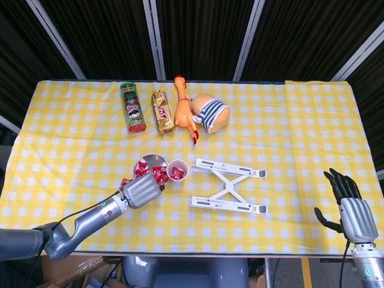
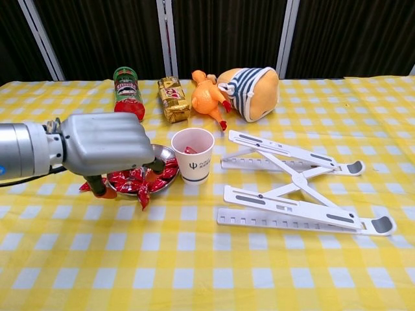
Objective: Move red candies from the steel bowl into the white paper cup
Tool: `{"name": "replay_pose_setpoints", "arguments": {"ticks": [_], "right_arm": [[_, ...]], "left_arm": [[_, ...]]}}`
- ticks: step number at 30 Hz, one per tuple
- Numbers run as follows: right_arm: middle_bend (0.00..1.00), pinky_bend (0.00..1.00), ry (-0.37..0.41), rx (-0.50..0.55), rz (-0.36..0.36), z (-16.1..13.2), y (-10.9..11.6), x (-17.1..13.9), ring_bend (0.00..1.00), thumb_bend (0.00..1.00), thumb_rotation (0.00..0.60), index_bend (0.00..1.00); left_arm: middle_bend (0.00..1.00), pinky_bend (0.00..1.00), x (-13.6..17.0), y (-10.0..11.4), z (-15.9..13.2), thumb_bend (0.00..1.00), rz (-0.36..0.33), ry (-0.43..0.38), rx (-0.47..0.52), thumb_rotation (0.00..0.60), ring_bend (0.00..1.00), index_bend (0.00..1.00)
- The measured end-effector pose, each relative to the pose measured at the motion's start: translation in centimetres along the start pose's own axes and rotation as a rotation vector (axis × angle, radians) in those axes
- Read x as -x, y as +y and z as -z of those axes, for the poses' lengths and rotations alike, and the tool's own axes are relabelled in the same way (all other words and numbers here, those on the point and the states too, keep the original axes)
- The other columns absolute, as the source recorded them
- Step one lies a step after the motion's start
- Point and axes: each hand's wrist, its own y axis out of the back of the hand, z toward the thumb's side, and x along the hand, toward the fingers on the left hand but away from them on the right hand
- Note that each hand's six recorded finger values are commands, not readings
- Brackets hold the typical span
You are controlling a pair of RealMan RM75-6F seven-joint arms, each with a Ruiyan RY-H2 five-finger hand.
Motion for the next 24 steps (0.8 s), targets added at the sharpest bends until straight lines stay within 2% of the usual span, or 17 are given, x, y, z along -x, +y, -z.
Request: {"name": "replay_pose_setpoints", "arguments": {"ticks": [6,13,20,24], "right_arm": [[0.00,0.00,0.003,0.001,-0.001,0.0,0.0,0.0,0.00,0.41,0.600,0.00],[0.00,0.00,0.003,0.001,0.000,0.0,0.0,0.0,0.00,0.41,0.600,0.00],[0.00,0.00,0.004,-0.003,-0.001,-0.1,0.0,0.0,0.00,0.41,0.600,0.00],[0.00,0.00,0.003,-0.002,0.000,0.0,0.0,0.0,0.00,0.41,0.600,0.00]], "left_arm": [[0.90,0.96,-0.9,-0.6,-1.1,0.24,0.000,-0.029,-0.001,0.600,0.94,0.42],[0.91,0.96,-1.4,-0.6,-1.2,0.27,-0.020,-0.018,0.002,0.600,0.94,0.45],[0.91,0.96,-1.7,-1.3,-0.7,0.28,0.001,-0.006,-0.008,0.600,0.94,0.47],[0.91,0.96,-2.0,-1.6,-0.6,0.29,0.005,0.008,-0.002,0.600,0.94,0.52]]}}
